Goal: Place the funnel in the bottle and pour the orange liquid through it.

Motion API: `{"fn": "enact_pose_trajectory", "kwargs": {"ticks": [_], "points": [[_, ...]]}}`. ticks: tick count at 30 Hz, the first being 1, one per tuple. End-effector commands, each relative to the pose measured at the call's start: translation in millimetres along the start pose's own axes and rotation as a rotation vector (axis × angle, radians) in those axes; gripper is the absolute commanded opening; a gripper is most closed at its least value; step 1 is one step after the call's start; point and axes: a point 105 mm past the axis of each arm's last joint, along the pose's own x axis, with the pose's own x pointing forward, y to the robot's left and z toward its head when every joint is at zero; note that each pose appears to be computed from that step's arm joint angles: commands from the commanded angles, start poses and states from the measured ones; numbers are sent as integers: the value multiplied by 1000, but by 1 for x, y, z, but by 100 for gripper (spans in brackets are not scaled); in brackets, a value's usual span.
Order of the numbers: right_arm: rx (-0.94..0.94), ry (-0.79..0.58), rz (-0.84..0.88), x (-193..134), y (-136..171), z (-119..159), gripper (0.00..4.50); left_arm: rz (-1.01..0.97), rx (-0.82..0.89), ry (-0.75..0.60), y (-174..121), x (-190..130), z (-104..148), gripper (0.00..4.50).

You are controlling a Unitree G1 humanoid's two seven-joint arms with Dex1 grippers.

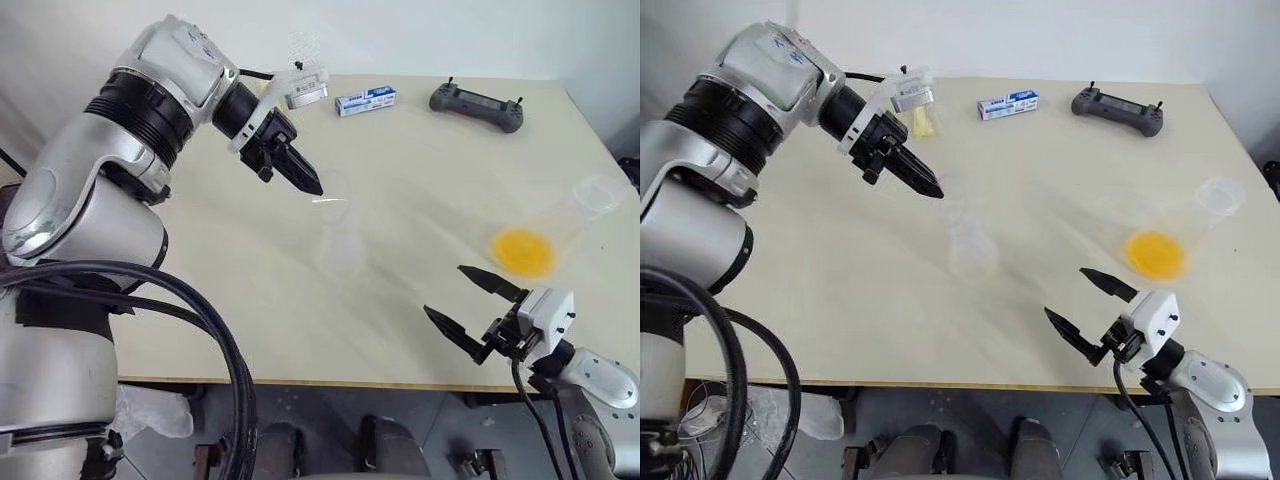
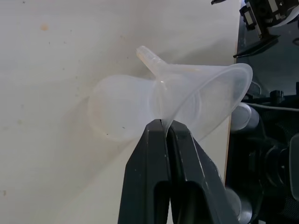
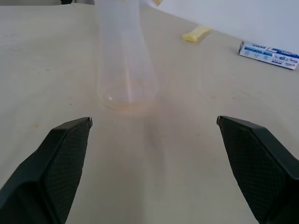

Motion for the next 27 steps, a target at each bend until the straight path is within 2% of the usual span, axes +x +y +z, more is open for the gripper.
{"fn": "enact_pose_trajectory", "kwargs": {"ticks": [1,13,27], "points": [[-32,-36,-2,1,2,11,450,-98,50,8,-16,-6,9,3],[-38,-28,-19,-1,-1,11,450,-60,74,-104,-15,-22,28,3],[-59,-29,-11,2,-11,14,450,-66,51,-102,-20,-32,20,3]]}}
